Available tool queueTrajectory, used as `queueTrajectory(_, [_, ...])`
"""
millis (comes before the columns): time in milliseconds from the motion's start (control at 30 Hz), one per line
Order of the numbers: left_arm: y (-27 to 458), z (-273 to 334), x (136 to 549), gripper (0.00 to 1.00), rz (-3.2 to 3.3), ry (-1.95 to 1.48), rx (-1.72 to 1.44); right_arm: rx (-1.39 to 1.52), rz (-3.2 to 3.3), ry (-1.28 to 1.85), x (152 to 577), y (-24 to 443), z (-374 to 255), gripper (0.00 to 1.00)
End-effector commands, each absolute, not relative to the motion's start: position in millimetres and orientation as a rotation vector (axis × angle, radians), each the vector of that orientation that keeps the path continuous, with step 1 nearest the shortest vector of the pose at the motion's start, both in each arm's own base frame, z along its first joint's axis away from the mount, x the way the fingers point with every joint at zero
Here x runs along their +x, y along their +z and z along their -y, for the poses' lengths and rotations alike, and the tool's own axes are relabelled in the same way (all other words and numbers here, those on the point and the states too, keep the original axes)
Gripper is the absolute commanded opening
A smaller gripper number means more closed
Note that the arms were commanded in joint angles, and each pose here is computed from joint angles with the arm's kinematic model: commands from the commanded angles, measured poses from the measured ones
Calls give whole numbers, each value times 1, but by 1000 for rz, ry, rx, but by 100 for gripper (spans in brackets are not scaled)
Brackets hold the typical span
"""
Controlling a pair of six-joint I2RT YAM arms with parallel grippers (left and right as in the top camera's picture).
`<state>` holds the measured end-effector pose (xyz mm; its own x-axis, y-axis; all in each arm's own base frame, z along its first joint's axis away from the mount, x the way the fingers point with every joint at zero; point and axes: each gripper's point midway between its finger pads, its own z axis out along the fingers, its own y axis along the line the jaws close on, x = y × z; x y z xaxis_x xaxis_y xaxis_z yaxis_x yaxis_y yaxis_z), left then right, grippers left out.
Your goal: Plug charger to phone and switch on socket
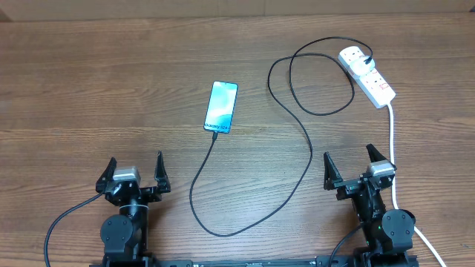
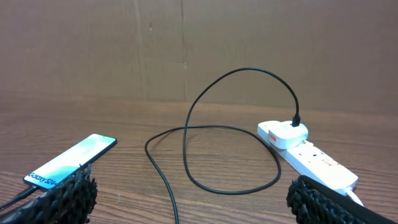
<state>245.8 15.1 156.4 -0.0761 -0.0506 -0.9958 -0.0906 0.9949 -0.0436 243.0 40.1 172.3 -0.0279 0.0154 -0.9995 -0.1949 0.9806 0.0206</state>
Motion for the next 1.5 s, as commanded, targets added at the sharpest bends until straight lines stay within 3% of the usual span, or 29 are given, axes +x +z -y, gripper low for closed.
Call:
queueTrajectory(0, [156, -13, 246, 100, -1647, 59, -55, -143, -1586, 169, 243, 171, -41, 100])
queueTrajectory(1467, [156, -12, 246, 100, -1647, 70, -36, -143, -1586, 169, 243, 171, -41, 100])
